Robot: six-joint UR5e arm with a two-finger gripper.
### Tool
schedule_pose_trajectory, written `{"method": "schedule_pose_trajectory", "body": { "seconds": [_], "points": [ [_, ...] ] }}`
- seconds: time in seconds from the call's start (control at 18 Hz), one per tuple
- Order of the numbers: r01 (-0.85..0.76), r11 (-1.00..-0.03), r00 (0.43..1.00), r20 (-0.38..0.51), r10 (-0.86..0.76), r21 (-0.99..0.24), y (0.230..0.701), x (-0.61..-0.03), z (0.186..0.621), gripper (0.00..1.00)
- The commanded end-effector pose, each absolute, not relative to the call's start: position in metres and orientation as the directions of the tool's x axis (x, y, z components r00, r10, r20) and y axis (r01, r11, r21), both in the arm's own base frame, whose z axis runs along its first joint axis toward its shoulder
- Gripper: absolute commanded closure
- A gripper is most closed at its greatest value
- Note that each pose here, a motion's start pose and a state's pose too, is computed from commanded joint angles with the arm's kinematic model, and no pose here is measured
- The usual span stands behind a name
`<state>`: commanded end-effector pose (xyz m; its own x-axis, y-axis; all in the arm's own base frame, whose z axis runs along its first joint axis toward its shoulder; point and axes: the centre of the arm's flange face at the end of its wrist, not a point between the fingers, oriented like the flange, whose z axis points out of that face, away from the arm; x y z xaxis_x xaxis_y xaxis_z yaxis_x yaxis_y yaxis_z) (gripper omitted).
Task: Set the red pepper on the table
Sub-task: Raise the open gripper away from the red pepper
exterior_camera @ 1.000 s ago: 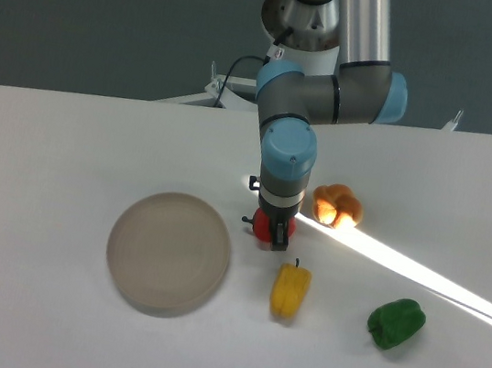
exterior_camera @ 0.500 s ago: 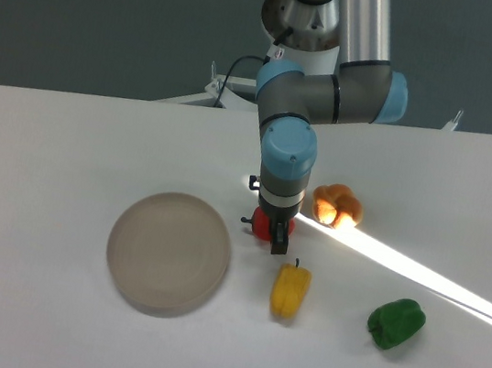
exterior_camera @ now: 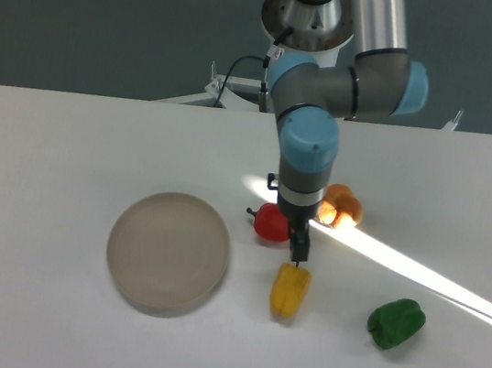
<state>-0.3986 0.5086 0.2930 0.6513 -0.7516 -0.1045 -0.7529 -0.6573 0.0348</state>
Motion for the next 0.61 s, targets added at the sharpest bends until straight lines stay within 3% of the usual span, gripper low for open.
{"method": "schedule_pose_trajectory", "body": {
  "seconds": [0.61],
  "points": [
    [-0.765,-0.640,0.622,-0.175,-0.763,0.070,0.512,-0.520,0.345,0.00]
  ]
}}
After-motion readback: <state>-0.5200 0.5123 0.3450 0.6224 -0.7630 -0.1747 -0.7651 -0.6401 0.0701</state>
